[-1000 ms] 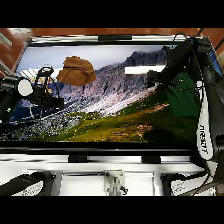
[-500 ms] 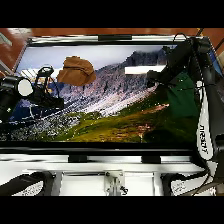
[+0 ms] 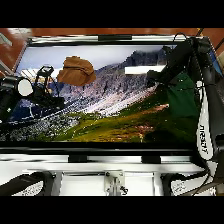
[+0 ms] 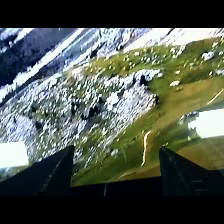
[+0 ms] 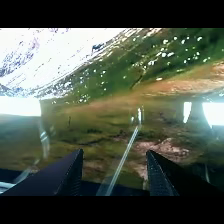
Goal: Fold the shirts.
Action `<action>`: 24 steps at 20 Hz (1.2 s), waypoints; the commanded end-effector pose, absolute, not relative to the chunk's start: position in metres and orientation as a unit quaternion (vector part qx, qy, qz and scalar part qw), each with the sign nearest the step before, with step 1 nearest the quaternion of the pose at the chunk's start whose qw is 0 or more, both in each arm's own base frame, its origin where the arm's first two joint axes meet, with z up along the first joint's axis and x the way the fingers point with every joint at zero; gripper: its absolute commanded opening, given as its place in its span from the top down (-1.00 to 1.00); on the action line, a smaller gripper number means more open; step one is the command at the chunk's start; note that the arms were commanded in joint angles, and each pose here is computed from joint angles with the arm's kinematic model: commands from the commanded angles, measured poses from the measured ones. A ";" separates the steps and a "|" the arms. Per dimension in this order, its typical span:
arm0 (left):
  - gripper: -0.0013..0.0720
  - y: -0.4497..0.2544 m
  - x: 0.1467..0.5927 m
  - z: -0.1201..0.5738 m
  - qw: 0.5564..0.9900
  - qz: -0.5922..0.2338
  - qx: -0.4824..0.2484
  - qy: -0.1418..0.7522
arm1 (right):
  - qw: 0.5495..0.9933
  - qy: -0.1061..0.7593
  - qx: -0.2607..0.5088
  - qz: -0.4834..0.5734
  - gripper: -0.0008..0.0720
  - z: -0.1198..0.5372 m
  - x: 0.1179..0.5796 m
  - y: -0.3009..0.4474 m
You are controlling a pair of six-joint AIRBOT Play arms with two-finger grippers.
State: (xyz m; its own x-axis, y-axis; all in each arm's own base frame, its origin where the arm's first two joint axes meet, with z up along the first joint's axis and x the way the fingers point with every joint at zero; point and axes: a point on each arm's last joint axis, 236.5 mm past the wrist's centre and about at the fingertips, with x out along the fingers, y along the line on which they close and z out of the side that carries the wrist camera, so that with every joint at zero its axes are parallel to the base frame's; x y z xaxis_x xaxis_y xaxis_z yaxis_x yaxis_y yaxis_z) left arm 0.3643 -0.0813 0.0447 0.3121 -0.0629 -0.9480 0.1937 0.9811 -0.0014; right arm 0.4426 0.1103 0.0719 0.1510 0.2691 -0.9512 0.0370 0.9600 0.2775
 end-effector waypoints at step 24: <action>-0.73 -0.098 0.634 -0.053 0.902 -0.079 0.035 0.424 | 0.782 0.604 0.130 0.083 -0.43 0.078 0.468 0.115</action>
